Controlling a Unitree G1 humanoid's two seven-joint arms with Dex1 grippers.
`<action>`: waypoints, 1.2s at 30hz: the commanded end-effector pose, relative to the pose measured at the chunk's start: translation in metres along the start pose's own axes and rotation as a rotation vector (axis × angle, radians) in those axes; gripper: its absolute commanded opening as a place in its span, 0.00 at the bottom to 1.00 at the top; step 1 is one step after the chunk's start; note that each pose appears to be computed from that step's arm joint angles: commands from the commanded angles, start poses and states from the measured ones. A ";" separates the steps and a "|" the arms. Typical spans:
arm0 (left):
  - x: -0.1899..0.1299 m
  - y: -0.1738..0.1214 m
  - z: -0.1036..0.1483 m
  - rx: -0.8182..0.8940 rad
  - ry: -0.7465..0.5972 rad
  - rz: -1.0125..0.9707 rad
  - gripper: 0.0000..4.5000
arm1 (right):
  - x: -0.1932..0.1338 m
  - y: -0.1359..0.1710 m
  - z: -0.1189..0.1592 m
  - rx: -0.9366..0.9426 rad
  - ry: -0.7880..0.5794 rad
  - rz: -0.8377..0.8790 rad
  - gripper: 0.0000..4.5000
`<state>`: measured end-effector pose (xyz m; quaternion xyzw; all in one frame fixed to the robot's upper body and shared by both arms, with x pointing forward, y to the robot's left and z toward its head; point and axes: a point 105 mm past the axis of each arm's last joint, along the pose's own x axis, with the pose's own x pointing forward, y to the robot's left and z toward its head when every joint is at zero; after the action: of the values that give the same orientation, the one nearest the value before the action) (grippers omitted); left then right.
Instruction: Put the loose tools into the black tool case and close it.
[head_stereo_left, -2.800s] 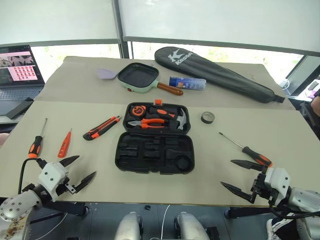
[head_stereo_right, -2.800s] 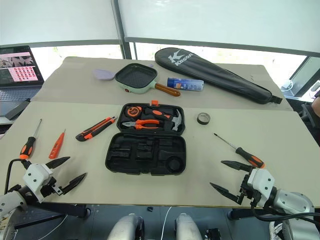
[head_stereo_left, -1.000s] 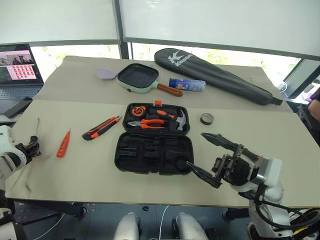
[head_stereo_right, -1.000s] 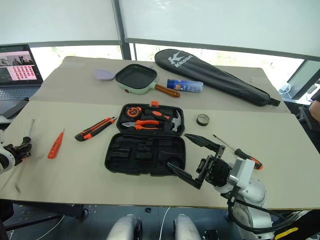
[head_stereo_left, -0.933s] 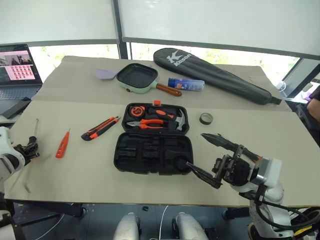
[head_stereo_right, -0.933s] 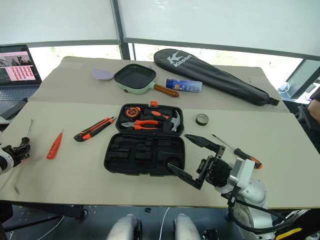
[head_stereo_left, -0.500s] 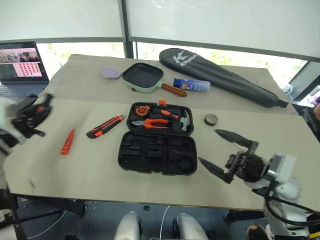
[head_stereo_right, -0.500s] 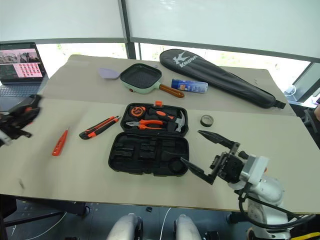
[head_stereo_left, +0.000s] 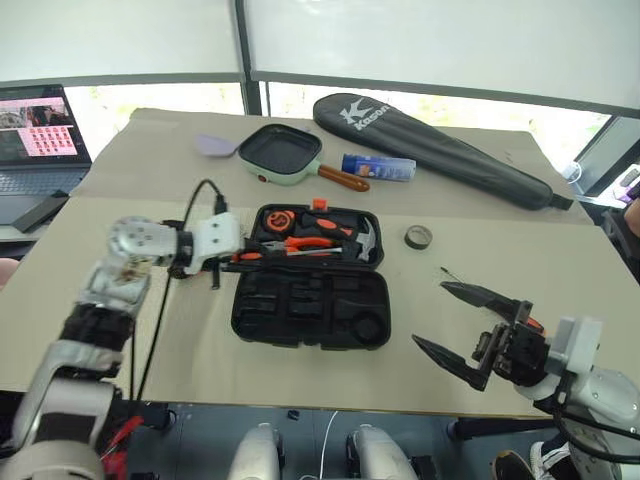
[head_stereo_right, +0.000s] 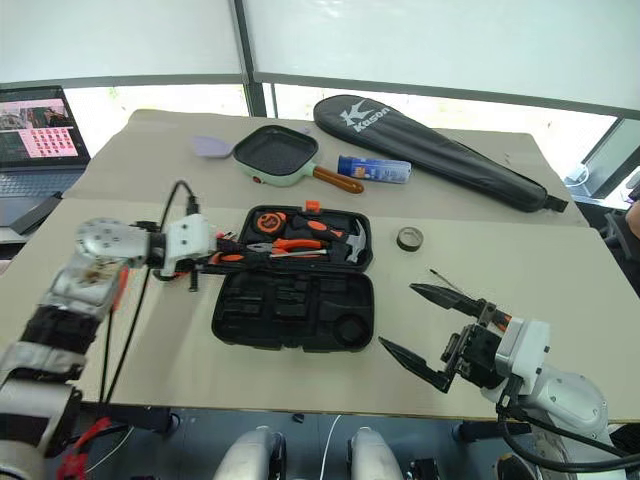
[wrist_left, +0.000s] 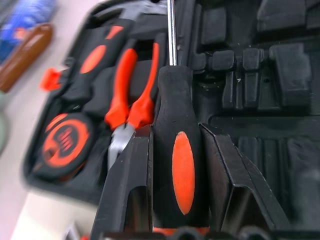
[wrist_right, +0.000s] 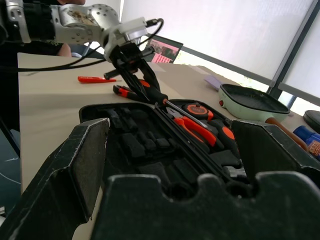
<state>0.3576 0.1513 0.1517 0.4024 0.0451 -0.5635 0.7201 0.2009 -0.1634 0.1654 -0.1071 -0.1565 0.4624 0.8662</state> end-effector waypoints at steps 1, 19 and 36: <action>0.012 0.003 0.010 0.082 -0.009 -0.039 0.19 | 0.000 0.002 0.009 -0.030 -0.016 -0.011 1.00; 0.036 -0.008 -0.006 0.088 0.075 -0.086 0.19 | 0.006 0.004 0.006 -0.012 -0.031 -0.011 1.00; 0.025 0.019 0.031 -0.154 -0.254 0.155 0.68 | 0.007 0.007 -0.001 0.042 -0.017 0.022 1.00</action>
<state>0.3708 0.1147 0.1625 0.3060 -0.0190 -0.5543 0.7738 0.2010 -0.1528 0.1590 -0.0856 -0.1453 0.4750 0.8637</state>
